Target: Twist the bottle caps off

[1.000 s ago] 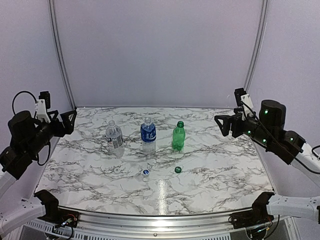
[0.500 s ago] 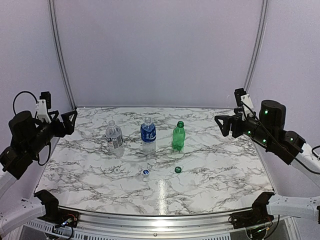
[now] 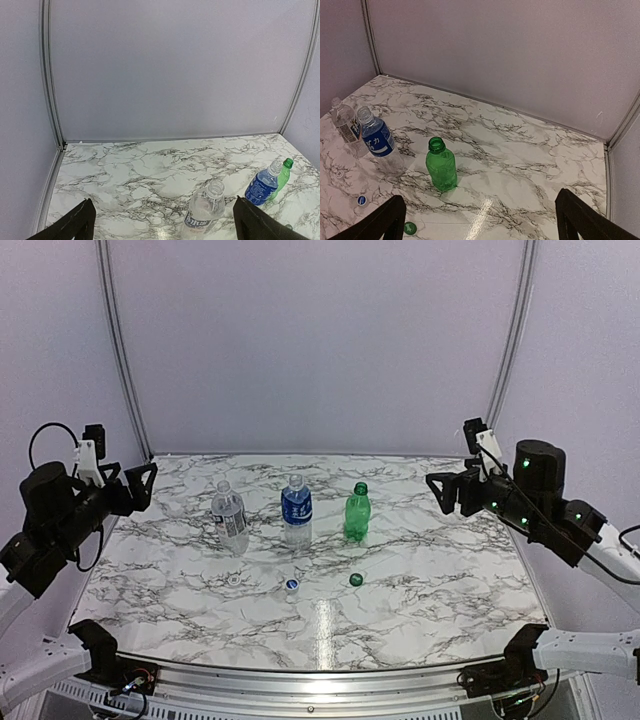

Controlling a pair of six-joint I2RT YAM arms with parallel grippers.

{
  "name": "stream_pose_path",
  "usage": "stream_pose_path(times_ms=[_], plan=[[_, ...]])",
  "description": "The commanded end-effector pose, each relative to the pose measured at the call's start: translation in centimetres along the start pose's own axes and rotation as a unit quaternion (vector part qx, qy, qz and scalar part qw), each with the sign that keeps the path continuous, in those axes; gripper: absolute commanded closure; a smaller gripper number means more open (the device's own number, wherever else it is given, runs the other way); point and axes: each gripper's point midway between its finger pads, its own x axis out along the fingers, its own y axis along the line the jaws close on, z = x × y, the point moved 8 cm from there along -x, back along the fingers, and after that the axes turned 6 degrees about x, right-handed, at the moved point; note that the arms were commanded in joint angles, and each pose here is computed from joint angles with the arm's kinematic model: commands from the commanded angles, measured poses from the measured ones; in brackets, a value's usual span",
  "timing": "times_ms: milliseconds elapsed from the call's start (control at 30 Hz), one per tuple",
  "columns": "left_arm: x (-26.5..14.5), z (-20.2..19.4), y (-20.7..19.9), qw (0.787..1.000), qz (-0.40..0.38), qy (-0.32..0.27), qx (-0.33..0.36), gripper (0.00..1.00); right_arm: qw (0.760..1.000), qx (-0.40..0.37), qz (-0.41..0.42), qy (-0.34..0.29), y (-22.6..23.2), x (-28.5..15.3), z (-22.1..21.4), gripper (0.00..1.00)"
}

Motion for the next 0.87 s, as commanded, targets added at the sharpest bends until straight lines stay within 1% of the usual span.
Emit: stream_pose_path(times_ms=[0, 633, 833], plan=[[0.09, 0.35, -0.07, 1.0, -0.005, -0.013, 0.004, 0.01, 1.0, 0.0, -0.013, -0.016, -0.34, -0.08, 0.88, 0.02], [0.06, 0.34, -0.12, 1.0, -0.008, -0.013, 0.006, 0.01, 1.0, -0.001, -0.015, -0.012, -0.36, 0.01, 0.78, 0.02], [0.05, 0.35, -0.12, 1.0, -0.008, -0.013, 0.007, 0.01, 1.0, 0.002, -0.015, -0.024, -0.45, -0.37, 0.87, 0.01]])
